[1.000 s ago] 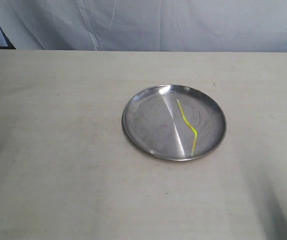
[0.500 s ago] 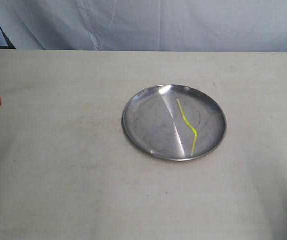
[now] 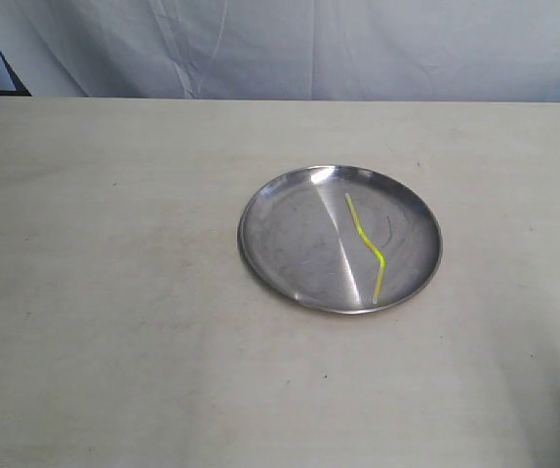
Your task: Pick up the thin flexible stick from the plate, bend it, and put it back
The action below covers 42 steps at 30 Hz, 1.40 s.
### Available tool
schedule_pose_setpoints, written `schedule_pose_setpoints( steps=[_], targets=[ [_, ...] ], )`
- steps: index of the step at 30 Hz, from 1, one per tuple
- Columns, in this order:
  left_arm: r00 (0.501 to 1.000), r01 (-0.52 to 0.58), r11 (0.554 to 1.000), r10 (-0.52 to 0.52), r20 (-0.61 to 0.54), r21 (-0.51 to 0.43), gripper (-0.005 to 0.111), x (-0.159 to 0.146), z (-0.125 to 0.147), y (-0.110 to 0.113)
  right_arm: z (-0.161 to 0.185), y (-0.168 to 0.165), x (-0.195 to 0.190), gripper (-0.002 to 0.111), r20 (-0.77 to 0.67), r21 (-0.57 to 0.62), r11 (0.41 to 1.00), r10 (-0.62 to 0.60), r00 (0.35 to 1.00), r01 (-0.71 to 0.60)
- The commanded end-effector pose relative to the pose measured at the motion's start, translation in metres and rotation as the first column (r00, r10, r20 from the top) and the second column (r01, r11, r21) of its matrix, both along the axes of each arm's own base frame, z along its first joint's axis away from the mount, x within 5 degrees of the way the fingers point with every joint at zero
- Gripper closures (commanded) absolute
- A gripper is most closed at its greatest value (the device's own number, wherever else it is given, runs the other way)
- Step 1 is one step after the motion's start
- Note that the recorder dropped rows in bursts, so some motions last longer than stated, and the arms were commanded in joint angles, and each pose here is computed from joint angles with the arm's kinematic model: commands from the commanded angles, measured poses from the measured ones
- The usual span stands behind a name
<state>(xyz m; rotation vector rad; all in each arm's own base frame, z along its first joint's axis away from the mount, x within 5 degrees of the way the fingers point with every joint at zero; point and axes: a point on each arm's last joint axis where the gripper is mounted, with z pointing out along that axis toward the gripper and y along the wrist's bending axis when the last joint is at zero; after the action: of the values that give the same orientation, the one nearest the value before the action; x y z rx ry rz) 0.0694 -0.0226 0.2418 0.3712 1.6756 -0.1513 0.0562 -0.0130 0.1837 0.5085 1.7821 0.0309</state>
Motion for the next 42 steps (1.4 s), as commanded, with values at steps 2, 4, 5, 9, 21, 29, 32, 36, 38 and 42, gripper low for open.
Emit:
schedule_pose_setpoints(
  steps=[2, 4, 5, 9, 21, 29, 32, 36, 38, 42],
  targets=[
    [0.999, -0.050, 0.999, 0.050, 0.014, 0.022, 0.107, -0.006, -0.018, 0.005, -0.002, 0.000, 0.000, 0.109, -0.003, 0.000, 1.000, -0.006, 1.000, 0.006],
    [0.998, -0.055, 0.998, 0.055, 0.006, 0.011, 0.107, -0.007, -0.024, 0.006, -0.002, 0.000, 0.000, 0.109, -0.003, 0.000, 1.000, -0.006, 1.000, 0.006],
    [0.999, -0.054, 0.999, 0.054, -0.002, 0.001, 0.107, -0.007, -0.027, 0.006, -0.002, 0.000, 0.000, 0.109, -0.003, 0.000, 1.000, -0.006, 1.000, 0.006],
    [0.998, -0.055, 0.998, 0.054, -0.025, -0.032, 0.107, -0.010, -0.041, 0.006, -0.002, 0.000, 0.000, 0.109, -0.003, 0.000, 1.000, -0.006, 1.000, 0.006],
    [0.998, -0.062, 0.994, 0.060, -0.027, -0.084, 0.107, -0.016, -0.049, 0.008, -0.002, 0.000, 0.000, 0.109, -0.002, 0.001, 1.000, -0.006, 1.000, 0.006],
    [0.998, -0.062, 0.994, 0.060, -0.019, -0.087, 0.107, -0.016, -0.049, 0.008, -0.002, 0.000, 0.000, 0.109, -0.002, 0.001, 1.000, -0.006, 1.000, 0.006],
    [0.998, -0.061, 0.994, 0.060, -0.015, -0.089, 0.107, -0.016, -0.048, 0.008, -0.002, 0.000, 0.000, 0.109, -0.002, 0.001, 1.000, -0.006, 1.000, 0.006],
    [0.998, -0.061, 0.994, 0.060, -0.015, -0.089, 0.107, -0.016, -0.048, 0.008, -0.002, 0.000, 0.000, 0.109, 0.005, -0.001, 1.000, -0.008, 1.000, 0.008],
    [0.998, -0.061, 0.994, 0.060, -0.015, -0.089, 0.107, -0.016, -0.048, 0.008, -0.002, 0.000, 0.000, 0.109, 0.005, -0.001, 1.000, -0.008, 1.000, 0.008],
    [0.998, -0.061, 0.994, 0.060, -0.015, -0.089, 0.107, -0.016, -0.048, 0.008, -0.002, 0.000, 0.000, 0.109, 0.005, -0.001, 1.000, -0.008, 1.000, 0.008]
  ],
)
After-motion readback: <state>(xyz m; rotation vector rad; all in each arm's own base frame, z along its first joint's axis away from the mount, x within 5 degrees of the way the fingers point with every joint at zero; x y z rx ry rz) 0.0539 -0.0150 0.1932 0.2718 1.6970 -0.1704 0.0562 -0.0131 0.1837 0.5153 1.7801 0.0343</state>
